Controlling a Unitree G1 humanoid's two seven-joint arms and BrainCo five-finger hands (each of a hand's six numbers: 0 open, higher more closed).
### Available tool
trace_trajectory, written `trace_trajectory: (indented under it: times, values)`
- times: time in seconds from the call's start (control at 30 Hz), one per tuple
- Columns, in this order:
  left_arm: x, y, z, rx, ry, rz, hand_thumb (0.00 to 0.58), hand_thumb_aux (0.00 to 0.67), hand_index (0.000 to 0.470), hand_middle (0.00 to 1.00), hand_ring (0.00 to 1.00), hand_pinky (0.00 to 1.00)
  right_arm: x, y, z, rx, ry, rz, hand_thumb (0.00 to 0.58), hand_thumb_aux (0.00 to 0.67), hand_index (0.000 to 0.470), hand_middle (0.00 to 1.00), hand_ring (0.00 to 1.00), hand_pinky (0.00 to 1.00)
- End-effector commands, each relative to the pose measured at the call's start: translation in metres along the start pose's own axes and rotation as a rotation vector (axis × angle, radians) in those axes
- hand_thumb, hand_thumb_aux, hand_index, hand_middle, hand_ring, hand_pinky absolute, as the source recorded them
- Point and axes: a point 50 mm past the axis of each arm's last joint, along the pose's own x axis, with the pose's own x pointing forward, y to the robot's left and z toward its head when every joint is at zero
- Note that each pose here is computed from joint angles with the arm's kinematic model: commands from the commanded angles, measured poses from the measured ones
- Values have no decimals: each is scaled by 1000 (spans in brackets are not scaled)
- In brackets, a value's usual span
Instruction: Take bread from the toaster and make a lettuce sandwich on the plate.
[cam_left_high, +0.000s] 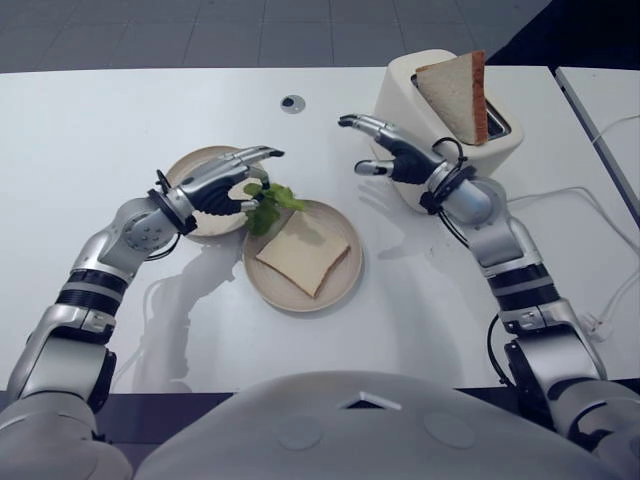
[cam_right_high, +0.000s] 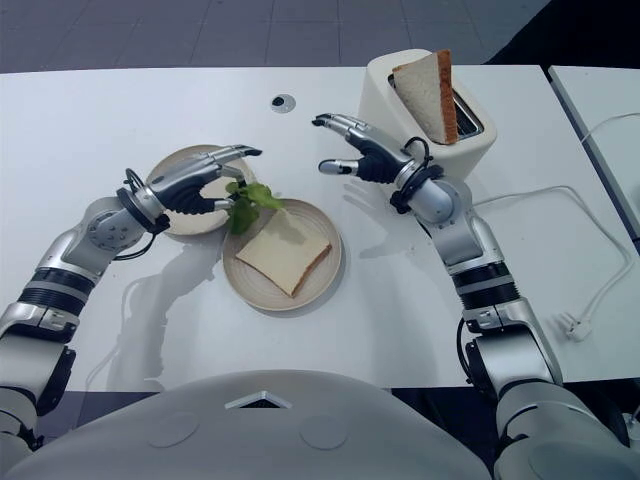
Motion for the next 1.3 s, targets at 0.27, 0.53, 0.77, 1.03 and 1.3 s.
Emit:
trace_trajectory:
  times: [0.27, 0.53, 0.77, 1.03, 1.3]
  values:
    - [23, -69, 17, -110, -78, -294, 0, 0, 0, 0, 0, 0, -5, -12, 8, 38, -41, -9, 0, 0, 0, 0, 0, 0]
    - [29, -62, 17, -97, -82, -240, 0, 0, 0, 0, 0, 0, -12, -23, 22, 11, -119, -55, 0, 0, 0, 0, 0, 0]
    - [20, -40, 18, -108, -119, -149, 0, 0, 0, 0, 0, 0, -47, -96, 33, -215, -129, -309, 0, 0, 0, 0, 0, 0]
    - [17, -28, 21, -137, -153, -91, 0, 0, 0, 0, 0, 0, -61, -118, -49, -545, 436, -309, 0, 0, 0, 0, 0, 0]
    - [15, -30, 15, -131, -114, -80, 0, 0, 0, 0, 0, 0, -36, -78, -60, -506, 423, -166, 278, 187, 131, 251, 251, 251]
